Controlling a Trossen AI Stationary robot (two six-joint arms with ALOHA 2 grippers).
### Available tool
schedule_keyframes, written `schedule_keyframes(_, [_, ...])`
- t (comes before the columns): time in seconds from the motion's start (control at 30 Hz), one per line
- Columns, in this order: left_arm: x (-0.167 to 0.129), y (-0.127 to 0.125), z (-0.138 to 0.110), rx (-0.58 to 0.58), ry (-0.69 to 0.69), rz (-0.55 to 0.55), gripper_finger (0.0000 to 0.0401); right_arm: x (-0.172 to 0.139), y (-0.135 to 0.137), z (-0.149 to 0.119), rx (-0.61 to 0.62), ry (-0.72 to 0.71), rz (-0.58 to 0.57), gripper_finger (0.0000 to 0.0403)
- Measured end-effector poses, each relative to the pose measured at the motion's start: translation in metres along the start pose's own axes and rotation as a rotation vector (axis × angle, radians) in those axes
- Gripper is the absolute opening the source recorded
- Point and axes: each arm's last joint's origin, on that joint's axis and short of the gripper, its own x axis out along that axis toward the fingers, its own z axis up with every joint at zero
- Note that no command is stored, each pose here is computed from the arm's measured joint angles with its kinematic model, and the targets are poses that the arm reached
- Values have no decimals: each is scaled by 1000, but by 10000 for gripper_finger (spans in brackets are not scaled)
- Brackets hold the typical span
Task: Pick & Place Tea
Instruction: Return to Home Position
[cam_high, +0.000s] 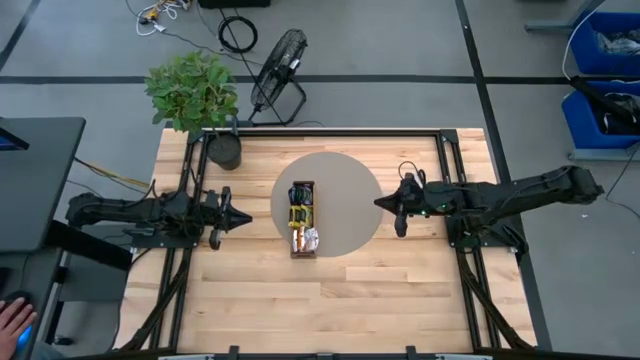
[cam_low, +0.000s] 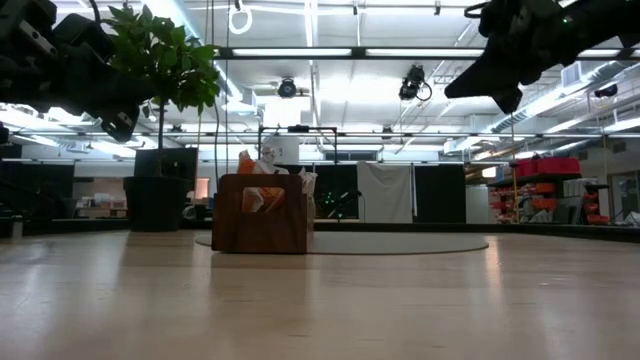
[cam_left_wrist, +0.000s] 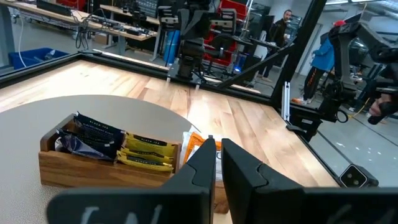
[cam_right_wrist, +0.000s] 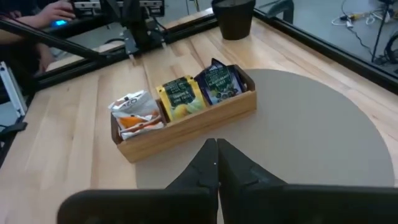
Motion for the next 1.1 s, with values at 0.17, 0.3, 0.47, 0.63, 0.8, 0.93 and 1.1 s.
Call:
schedule_keyframes(0.17, [0,0,0,0,0,0,30,-4,-8,-11,21,-29,-3,0])
schedule_keyframes(0.3, [0,0,0,0,-1,-1,30,-7,-15,-20,26,-34,-18,0])
schedule_keyframes(0.47, [0,0,0,0,-1,-1,30,-8,-20,-22,10,-50,-51,0])
schedule_keyframes(0.63, [0,0,0,0,-1,-1,30,-7,-25,-25,-40,-57,-53,0])
schedule_keyframes(0.8, [0,0,0,0,-1,-1,30,-8,-30,-32,-50,-110,-12,0])
schedule_keyframes(0.93, [0,0,0,0,-1,-1,30,-11,-34,-39,-55,-153,14,0])
schedule_keyframes(1.1, [0,0,0,0,-1,-1,30,-19,-39,-44,-54,-202,35,0])
